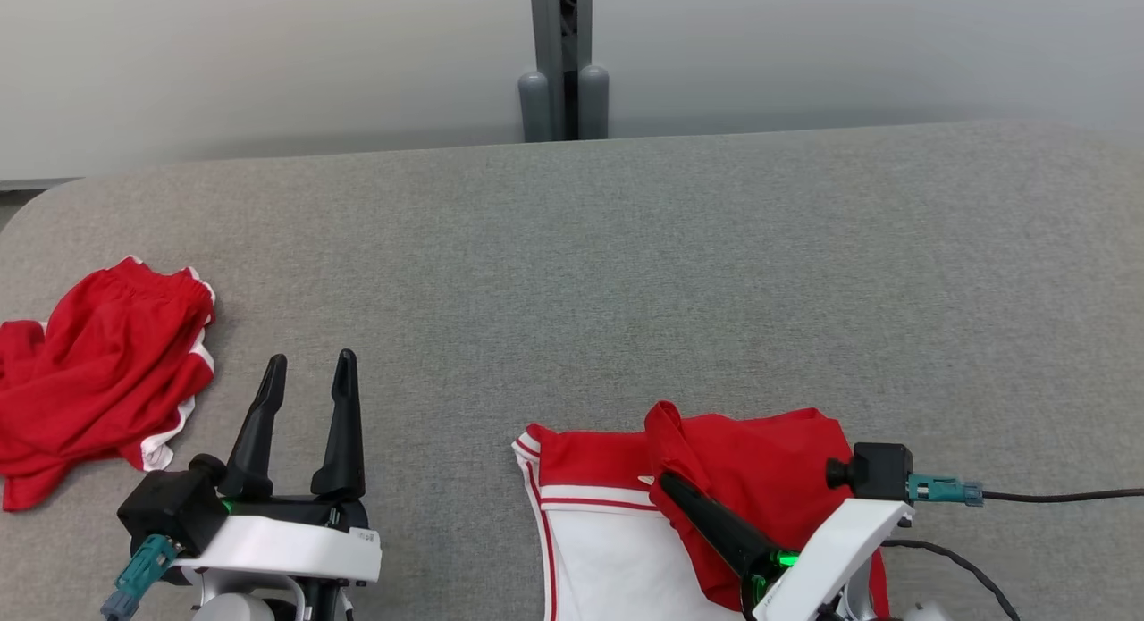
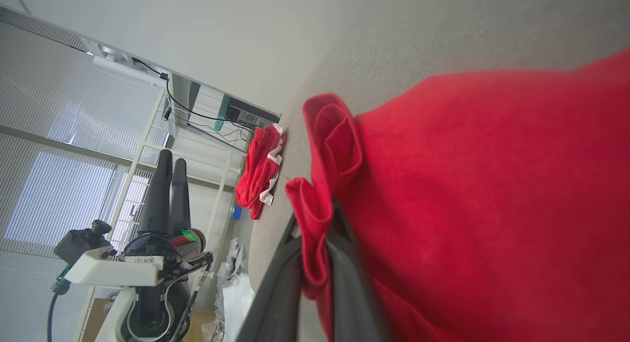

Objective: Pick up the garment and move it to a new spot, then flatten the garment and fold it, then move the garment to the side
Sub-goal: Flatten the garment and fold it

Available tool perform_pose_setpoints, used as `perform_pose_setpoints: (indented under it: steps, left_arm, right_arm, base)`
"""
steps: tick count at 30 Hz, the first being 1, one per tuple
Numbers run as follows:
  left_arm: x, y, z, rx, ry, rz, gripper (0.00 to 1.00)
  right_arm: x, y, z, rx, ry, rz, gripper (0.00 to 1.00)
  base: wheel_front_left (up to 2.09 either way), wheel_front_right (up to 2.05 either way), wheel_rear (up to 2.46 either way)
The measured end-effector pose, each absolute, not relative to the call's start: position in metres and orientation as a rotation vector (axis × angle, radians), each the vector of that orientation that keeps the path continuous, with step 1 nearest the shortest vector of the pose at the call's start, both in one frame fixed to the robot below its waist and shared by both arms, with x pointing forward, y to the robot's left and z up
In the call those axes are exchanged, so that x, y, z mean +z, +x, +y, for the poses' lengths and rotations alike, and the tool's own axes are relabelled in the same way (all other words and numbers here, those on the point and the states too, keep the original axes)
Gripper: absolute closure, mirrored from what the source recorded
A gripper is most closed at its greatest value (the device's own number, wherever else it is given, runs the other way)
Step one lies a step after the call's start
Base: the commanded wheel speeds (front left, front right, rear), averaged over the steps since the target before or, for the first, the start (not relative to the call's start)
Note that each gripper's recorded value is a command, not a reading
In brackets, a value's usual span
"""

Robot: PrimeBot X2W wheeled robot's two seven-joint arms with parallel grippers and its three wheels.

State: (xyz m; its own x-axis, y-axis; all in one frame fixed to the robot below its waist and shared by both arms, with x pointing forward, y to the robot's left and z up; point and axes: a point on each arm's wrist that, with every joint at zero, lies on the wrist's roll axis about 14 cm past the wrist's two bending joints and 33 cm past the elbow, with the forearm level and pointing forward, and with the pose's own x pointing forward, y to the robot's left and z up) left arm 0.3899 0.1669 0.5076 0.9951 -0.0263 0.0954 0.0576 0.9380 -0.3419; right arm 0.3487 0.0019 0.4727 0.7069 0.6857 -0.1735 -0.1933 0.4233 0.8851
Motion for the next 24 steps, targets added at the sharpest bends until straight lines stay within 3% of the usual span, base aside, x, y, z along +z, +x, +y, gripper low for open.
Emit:
perform_pose_setpoints:
  steps: [20, 21, 22, 23, 24]
  left_arm:
    - [0.493, 0.385, 0.191, 0.047, -0.357, -0.055, 0.00]
    - [0.493, 0.385, 0.191, 0.048, -0.356, -0.053, 0.00]
    - [0.493, 0.385, 0.191, 0.049, -0.357, -0.053, 0.00]
    - [0.493, 0.385, 0.191, 0.049, -0.357, -0.054, 0.00]
    - [0.493, 0.385, 0.191, 0.050, -0.357, -0.054, 0.00]
  right_arm:
    - [0.441, 0.341, 0.038, 0.628, 1.035, 0.723, 1.00]
    - [0.438, 0.342, 0.038, 0.620, 1.036, 0.728, 0.68]
    - [0.435, 0.341, 0.038, 0.612, 1.038, 0.737, 0.68]
    - [0.433, 0.342, 0.038, 0.605, 1.045, 0.739, 0.03]
    - [0.433, 0.342, 0.039, 0.607, 1.052, 0.744, 0.00]
  base:
    - [0.00, 0.00, 0.00]
    - [0.00, 0.00, 0.00]
    - [0.00, 0.00, 0.00]
    - [0.00, 0.00, 0.00]
    - [0.00, 0.00, 0.00]
